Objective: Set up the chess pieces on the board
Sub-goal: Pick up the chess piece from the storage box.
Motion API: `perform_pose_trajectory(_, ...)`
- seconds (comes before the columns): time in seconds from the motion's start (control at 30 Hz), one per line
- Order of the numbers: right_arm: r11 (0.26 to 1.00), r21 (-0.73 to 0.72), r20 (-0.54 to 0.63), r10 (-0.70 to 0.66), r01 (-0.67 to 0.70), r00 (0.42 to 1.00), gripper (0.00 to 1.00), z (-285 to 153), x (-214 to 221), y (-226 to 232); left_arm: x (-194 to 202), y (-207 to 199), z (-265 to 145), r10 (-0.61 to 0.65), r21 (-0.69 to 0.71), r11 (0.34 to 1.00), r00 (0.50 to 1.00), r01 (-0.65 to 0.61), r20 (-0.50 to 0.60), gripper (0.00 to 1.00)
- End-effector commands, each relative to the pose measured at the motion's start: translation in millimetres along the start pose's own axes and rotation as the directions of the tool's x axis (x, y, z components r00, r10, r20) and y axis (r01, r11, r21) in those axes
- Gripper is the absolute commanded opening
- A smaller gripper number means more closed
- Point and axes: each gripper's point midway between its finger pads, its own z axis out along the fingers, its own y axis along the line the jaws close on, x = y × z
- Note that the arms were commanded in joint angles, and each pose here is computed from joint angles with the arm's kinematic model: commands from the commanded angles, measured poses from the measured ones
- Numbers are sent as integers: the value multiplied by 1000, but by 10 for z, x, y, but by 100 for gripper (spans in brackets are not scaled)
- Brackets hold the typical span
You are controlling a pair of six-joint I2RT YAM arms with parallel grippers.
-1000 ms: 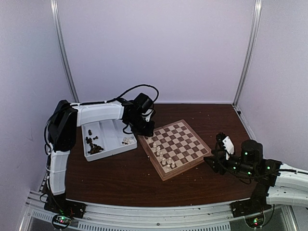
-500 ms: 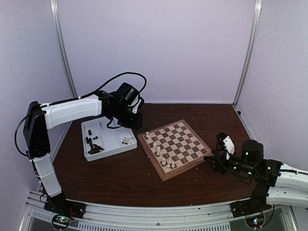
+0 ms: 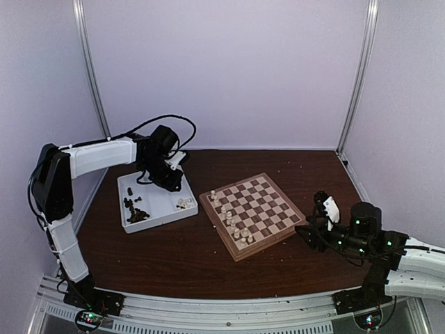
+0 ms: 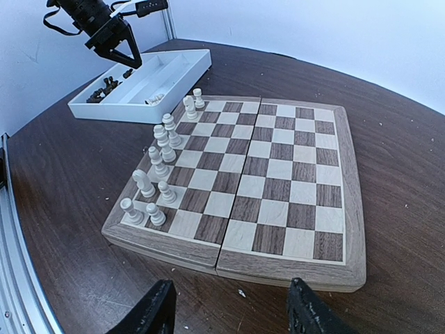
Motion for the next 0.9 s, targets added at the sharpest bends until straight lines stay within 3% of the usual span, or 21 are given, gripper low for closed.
perform_pose_trajectory(0.0,1000,-3,9,-4,4,1000,56,11,-2,0,-37,53,90,114,-30,993,993,-116,-37,19)
perform_pose_trajectory(0.37,1000,0,12,-3,3,1000,56,7,-6,-6,-130,70,468,216,-24,976,975,-217,-49,25)
perform_pose_trajectory(0.63,1000,-1,2,-4,4,1000,56,22,10,-4,-178,75,702,257,-22,966,965,-258,-51,37)
perform_pose_trajectory(0.87,1000,2,5,-4,4,1000,56,18,4,-9,-88,90,939,310,-4,950,945,-312,-106,34)
